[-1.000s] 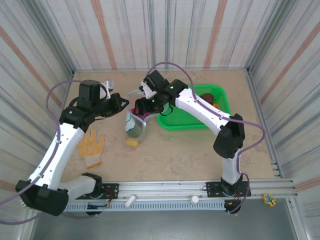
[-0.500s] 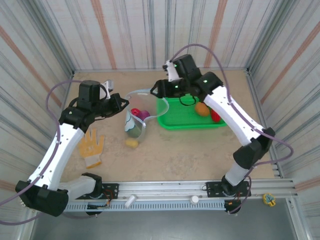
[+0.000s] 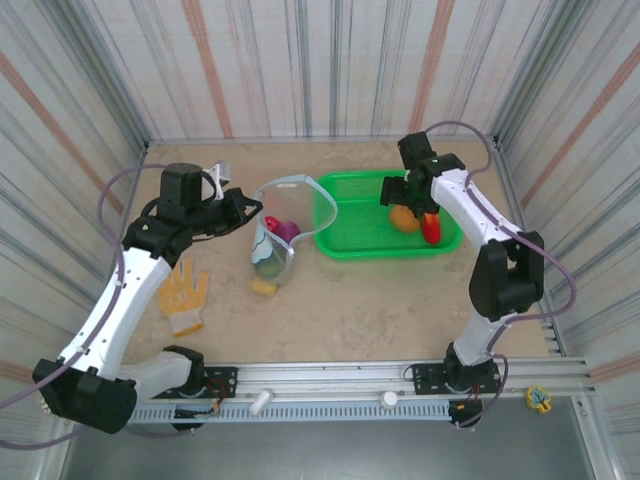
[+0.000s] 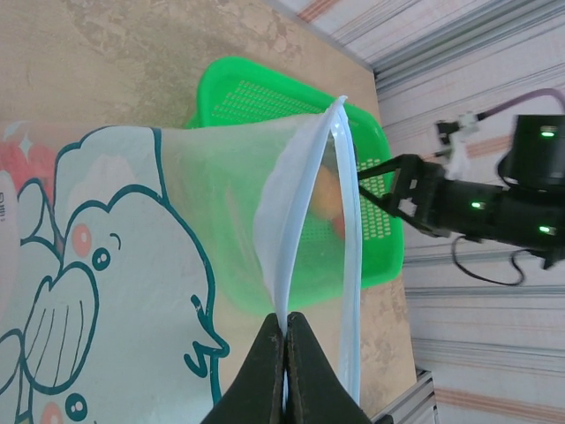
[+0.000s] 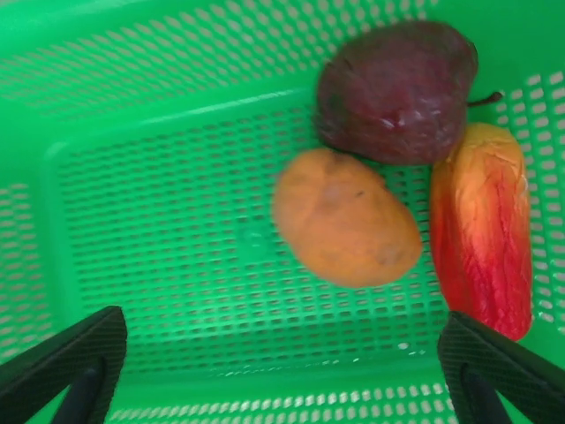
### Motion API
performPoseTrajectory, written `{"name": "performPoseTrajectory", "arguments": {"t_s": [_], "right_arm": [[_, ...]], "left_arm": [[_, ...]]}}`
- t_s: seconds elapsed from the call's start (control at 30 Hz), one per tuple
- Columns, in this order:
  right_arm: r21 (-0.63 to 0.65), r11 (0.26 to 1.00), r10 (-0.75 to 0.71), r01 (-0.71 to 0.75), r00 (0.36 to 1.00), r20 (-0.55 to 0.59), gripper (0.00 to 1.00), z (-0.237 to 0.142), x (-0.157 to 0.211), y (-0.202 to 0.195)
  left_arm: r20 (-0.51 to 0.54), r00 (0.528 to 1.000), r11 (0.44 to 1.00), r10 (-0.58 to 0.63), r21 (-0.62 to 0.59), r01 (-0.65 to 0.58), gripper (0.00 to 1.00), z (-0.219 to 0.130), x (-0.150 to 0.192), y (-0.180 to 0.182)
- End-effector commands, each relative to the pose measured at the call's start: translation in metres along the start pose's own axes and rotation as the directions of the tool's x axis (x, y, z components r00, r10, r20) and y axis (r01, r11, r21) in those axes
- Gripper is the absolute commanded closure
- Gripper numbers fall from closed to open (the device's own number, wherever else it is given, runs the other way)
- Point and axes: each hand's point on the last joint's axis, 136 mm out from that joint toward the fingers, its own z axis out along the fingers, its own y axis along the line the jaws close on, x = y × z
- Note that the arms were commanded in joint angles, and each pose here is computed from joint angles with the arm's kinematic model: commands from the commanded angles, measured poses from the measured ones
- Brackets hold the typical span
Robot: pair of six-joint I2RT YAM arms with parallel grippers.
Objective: Place the food in the zip-top bag and seal the zipper
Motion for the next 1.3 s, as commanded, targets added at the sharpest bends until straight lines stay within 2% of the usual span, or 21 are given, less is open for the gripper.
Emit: {"name": "performPoseTrajectory", "arguments": {"t_s": [0.0, 0.17, 0.4, 0.53, 0.77, 0.9, 1.0, 1.1, 1.2, 1.27], "right_arm": [[0.021, 0.999, -0.023, 0.024, 0.999, -0.034, 0.0, 0.025, 0.0, -0.003], [0.029, 0.999, -0.027, 0.03, 0.994, -0.11, 0.0, 0.058, 0.007, -0.003], [0.05, 0.997, -0.05, 0.061, 0.98, -0.191, 0.02, 0.084, 0.016, -0.004], [0.045, 0.997, -0.055, 0.064, 0.981, -0.185, 0.11, 0.084, 0.013, -0.003], [0.016, 0.999, -0.043, 0.046, 0.987, -0.153, 0.37, 0.072, 0.007, 0.006], [-0.022, 1.0, -0.02, 0.017, 0.992, -0.124, 0.39, 0.054, 0.005, 0.012], [-0.073, 0.997, -0.016, 0.012, 0.999, -0.051, 0.4, 0.023, -0.002, 0.023], [-0.186, 0.983, -0.002, 0.007, 1.0, 0.024, 0.4, -0.021, -0.009, 0.043], [-0.233, 0.971, -0.021, 0.055, 0.989, 0.144, 0.42, -0.073, -0.018, 0.059], [-0.312, 0.946, -0.02, 0.086, 0.977, 0.211, 0.42, -0.107, -0.022, 0.077]], "left_arm": [[0.01, 1.0, 0.999, 0.011, 0.04, -0.011, 1.0, -0.004, -0.001, -0.007], [-0.005, 1.0, 0.999, 0.0, 0.048, 0.0, 1.0, -0.001, 0.003, -0.004], [-0.006, 1.0, 0.998, 0.009, 0.064, -0.009, 1.0, -0.002, 0.003, -0.007], [-0.016, 1.0, 0.998, 0.013, 0.067, -0.012, 1.0, -0.001, 0.003, -0.009], [-0.015, 1.0, 0.998, 0.014, 0.069, -0.013, 1.0, -0.002, 0.004, -0.009], [-0.012, 1.0, 0.998, 0.021, 0.055, -0.02, 1.0, -0.004, 0.003, -0.008], [-0.009, 1.0, 0.998, 0.022, 0.053, -0.022, 1.0, -0.004, 0.001, -0.009], [-0.012, 1.0, 0.999, 0.013, 0.046, -0.012, 1.0, -0.004, 0.002, -0.008], [-0.011, 1.0, 0.999, 0.005, 0.051, -0.004, 1.0, -0.005, 0.003, -0.008], [-0.004, 1.0, 0.999, -0.003, 0.041, 0.003, 1.0, -0.005, 0.003, -0.005]]}}
